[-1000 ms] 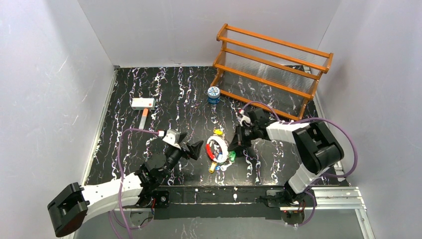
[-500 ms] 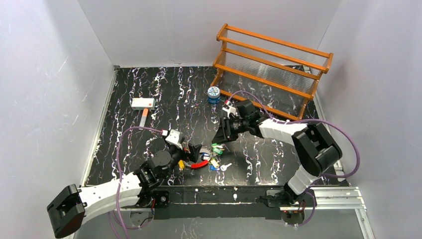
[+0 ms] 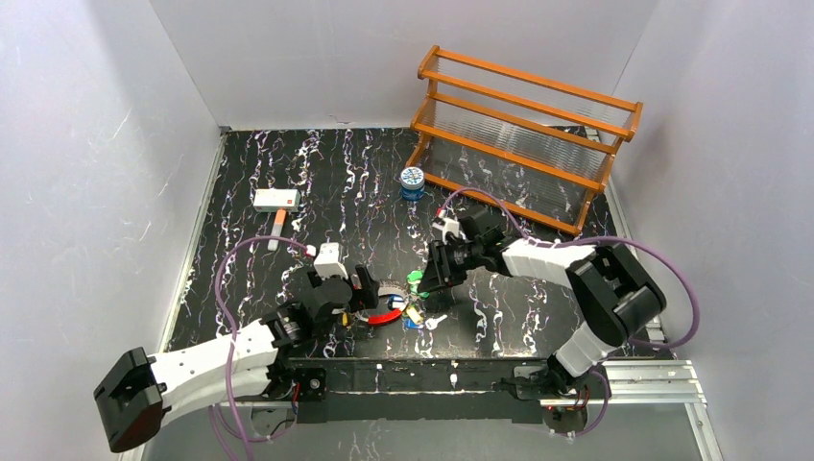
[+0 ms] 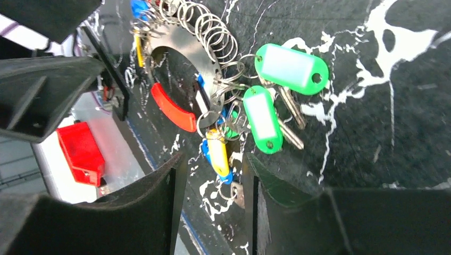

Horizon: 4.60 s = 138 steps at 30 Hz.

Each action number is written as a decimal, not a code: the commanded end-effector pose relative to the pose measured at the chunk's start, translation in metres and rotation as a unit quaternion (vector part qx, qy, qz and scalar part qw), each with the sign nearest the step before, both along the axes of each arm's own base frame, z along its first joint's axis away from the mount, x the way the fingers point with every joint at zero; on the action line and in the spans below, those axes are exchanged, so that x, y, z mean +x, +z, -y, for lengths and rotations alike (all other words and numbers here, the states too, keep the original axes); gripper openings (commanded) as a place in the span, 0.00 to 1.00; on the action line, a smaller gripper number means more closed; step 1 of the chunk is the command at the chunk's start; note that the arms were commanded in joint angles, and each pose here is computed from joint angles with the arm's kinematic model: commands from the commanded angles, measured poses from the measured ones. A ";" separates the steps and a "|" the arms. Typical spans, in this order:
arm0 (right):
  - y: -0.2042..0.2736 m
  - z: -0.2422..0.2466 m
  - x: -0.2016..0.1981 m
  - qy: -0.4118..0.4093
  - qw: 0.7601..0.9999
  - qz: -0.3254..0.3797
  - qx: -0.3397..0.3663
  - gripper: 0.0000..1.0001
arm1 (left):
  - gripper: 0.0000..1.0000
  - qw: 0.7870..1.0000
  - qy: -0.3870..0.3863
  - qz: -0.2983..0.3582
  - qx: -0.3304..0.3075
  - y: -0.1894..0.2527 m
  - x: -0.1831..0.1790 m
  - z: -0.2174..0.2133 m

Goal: Put the keys on the keyring

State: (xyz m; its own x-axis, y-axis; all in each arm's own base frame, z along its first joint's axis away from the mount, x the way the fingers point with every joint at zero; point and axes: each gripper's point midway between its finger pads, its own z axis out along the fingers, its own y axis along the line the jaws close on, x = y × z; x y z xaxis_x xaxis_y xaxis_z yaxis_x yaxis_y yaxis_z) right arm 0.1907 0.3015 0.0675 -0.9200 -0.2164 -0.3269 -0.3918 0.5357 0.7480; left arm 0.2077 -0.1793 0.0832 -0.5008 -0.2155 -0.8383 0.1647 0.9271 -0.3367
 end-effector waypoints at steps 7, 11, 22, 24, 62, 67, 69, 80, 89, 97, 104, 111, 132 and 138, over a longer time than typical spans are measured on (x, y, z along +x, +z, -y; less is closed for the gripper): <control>-0.033 -0.035 0.020 0.033 0.998 0.021 -0.052 0.50 | 0.71 0.979 0.077 -0.184 0.028 -0.057 -0.032 -0.014; -0.043 -0.036 0.008 0.045 0.997 -0.003 -0.059 0.26 | 0.47 0.975 0.092 -0.199 0.029 -0.070 -0.019 -0.015; -0.015 -0.076 -0.043 0.137 0.988 -0.059 0.029 0.06 | 0.05 0.987 0.036 -0.072 0.142 -0.027 0.098 -0.004; -0.010 -0.090 -0.050 0.172 0.981 -0.078 0.048 0.12 | 0.06 0.983 0.007 -0.067 0.169 -0.027 0.117 0.006; -0.039 -0.064 0.113 0.068 0.996 0.002 -0.060 0.49 | 0.70 0.984 -0.066 -0.128 0.107 -0.035 0.100 0.010; -0.040 -0.080 0.087 0.112 0.992 0.007 -0.055 0.45 | 0.72 0.980 -0.095 -0.127 0.124 -0.033 0.089 0.006; -0.033 -0.079 0.086 0.112 0.993 0.016 -0.045 0.46 | 0.73 0.977 -0.106 -0.123 0.135 -0.030 0.086 0.004; 0.040 -0.046 0.106 0.062 0.973 0.219 -0.035 0.77 | 0.75 0.974 -0.168 -0.059 0.142 -0.008 0.084 0.012; 0.066 -0.033 0.082 0.123 0.861 0.486 0.084 0.76 | 0.78 0.961 -0.233 0.078 0.125 0.039 0.075 0.023; 0.036 -0.048 0.054 0.270 0.794 0.525 0.145 0.71 | 0.80 0.946 -0.242 0.185 0.115 0.067 0.065 0.019; 0.013 -0.064 0.049 0.340 0.703 0.615 0.111 0.67 | 0.80 0.949 -0.230 0.197 0.091 0.068 0.057 0.016; 0.000 -0.081 0.058 0.319 0.672 0.667 0.038 0.51 | 0.80 0.950 -0.231 0.189 0.087 0.059 0.054 0.015; 0.003 -0.074 0.056 0.288 0.677 0.676 0.031 0.32 | 0.81 0.961 -0.219 0.155 0.061 0.043 0.050 0.015; -0.002 -0.071 0.049 0.303 0.685 0.662 0.038 0.32 | 0.80 0.965 -0.217 0.135 0.052 0.035 0.049 0.016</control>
State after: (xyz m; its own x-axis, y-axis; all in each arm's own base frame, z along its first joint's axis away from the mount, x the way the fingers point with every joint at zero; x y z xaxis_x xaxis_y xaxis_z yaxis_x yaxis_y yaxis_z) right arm 0.2430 0.3682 0.0471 0.4193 -0.4159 -0.8070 -0.8940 -0.0345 -0.4468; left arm 0.2571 -0.1958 0.1248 -0.2580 0.0721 -0.9635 0.6218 0.7756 -0.1084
